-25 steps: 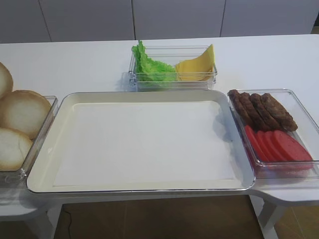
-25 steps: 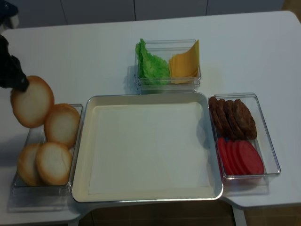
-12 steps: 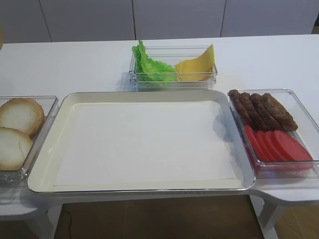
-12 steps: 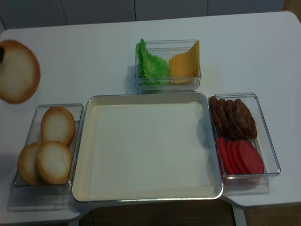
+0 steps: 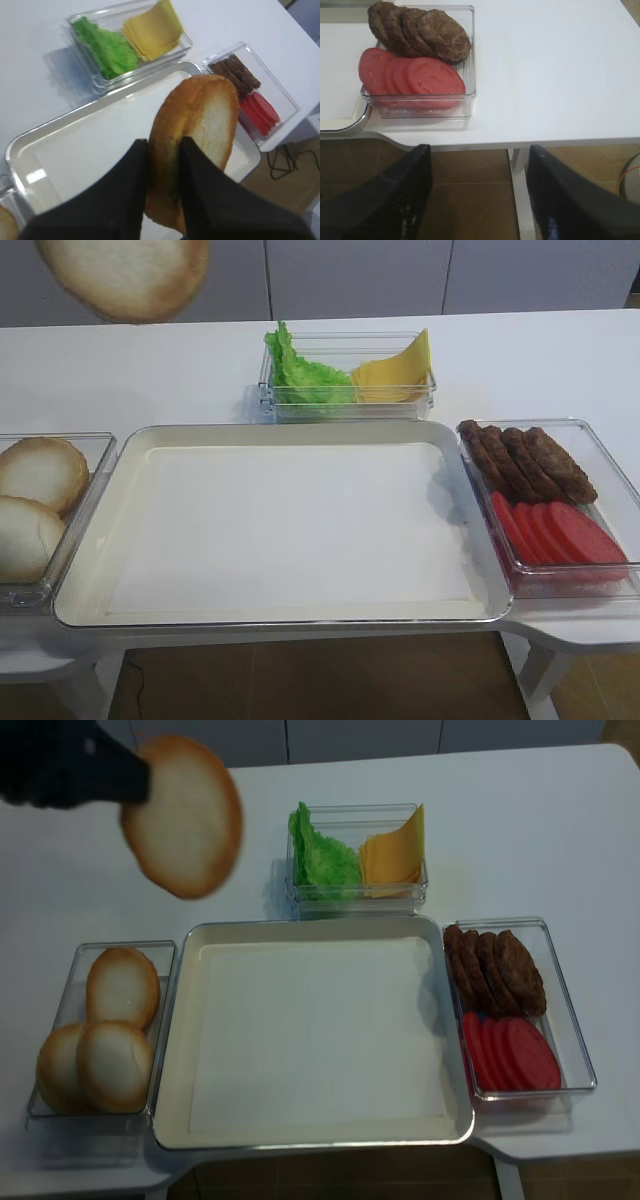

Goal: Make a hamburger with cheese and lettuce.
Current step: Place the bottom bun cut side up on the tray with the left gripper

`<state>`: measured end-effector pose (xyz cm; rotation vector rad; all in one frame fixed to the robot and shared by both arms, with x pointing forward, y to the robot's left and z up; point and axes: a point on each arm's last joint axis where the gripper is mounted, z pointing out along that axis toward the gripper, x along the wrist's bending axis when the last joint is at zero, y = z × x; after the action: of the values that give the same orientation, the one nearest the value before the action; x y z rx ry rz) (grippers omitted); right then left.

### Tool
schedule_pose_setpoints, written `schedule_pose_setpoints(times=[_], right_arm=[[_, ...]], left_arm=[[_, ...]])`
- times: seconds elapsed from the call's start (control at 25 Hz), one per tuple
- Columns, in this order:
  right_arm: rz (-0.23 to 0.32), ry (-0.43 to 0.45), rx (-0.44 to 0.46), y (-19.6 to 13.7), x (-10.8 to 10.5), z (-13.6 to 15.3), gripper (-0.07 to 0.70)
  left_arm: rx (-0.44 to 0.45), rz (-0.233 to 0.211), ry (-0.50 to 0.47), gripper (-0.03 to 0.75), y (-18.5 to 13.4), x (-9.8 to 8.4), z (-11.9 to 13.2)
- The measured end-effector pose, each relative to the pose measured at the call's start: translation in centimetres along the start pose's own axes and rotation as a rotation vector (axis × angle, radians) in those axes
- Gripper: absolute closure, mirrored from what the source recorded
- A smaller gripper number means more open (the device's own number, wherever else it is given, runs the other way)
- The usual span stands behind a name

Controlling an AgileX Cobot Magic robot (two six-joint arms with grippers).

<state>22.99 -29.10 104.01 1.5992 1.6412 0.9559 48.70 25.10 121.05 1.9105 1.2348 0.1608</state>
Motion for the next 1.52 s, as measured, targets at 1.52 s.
schedule_pose_setpoints(times=[1.52], right_arm=[[0.0,0.0,0.0,0.0,0.0,0.0,0.157]], left_arm=[[0.612,-0.268,-0.131,0.58,-4.3,1.4,23.5]])
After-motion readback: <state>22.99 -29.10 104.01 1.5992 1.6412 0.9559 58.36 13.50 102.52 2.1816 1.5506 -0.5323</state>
